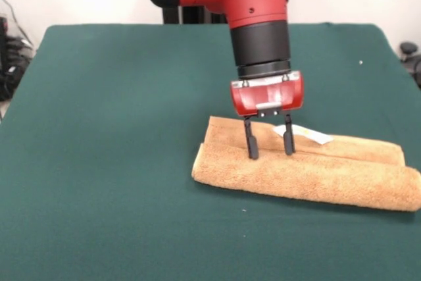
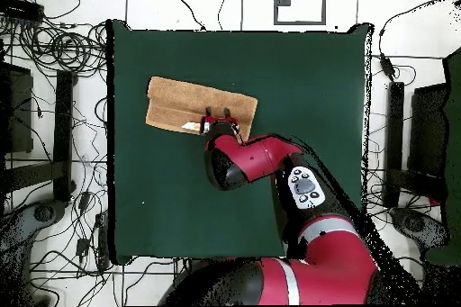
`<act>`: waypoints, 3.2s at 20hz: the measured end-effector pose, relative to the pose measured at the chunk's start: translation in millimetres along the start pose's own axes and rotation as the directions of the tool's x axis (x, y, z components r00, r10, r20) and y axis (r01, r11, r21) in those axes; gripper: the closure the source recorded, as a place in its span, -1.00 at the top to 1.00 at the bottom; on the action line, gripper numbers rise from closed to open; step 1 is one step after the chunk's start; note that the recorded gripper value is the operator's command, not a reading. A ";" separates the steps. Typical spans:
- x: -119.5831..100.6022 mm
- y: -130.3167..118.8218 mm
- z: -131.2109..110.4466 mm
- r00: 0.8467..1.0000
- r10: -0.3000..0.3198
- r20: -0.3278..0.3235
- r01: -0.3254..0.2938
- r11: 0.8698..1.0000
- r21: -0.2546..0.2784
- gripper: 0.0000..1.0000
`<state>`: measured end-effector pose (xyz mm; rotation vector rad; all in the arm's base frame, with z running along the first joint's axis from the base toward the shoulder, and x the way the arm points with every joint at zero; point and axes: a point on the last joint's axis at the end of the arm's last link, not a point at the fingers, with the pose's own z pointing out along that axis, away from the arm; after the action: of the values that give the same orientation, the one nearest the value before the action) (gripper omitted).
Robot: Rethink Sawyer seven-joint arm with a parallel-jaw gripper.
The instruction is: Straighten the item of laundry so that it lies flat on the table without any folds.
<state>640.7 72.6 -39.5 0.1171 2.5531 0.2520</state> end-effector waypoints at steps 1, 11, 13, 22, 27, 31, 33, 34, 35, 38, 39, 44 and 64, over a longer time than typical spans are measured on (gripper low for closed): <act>-0.1 -0.5 0.0 1.000 0.001 0.000 -0.001 1.000 0.000 1.00; -1.7 -6.3 -0.7 1.000 0.008 0.002 -0.008 1.000 0.005 1.00; -1.6 -6.4 -0.7 1.000 0.008 0.002 -0.008 1.000 0.006 1.00; -12.2 -16.1 2.3 0.997 0.071 0.019 -0.070 0.997 -0.021 1.00; -13.6 -30.8 8.6 0.989 0.146 0.021 -0.145 0.988 -0.047 1.00; -16.1 -32.9 11.4 0.983 0.183 0.023 -0.181 0.981 -0.069 1.00; -16.9 -33.4 11.3 0.982 0.187 0.022 -0.185 0.980 -0.070 1.00; -16.6 -32.8 11.4 0.982 0.187 0.019 -0.185 0.980 -0.070 1.00; -16.5 -32.4 11.4 0.982 0.187 0.017 -0.185 0.980 -0.069 1.00; -16.5 -31.5 11.4 0.982 0.186 0.009 -0.185 0.980 -0.066 1.00; -16.6 -31.3 11.4 0.982 0.186 0.008 -0.185 0.980 -0.066 1.00; -17.5 -30.1 10.7 0.983 0.183 0.008 -0.182 0.981 -0.066 1.00; -22.8 -32.0 15.8 0.963 0.264 -0.053 -0.267 0.961 -0.067 1.00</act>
<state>667.4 40.6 -46.9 0.4324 2.5644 0.4556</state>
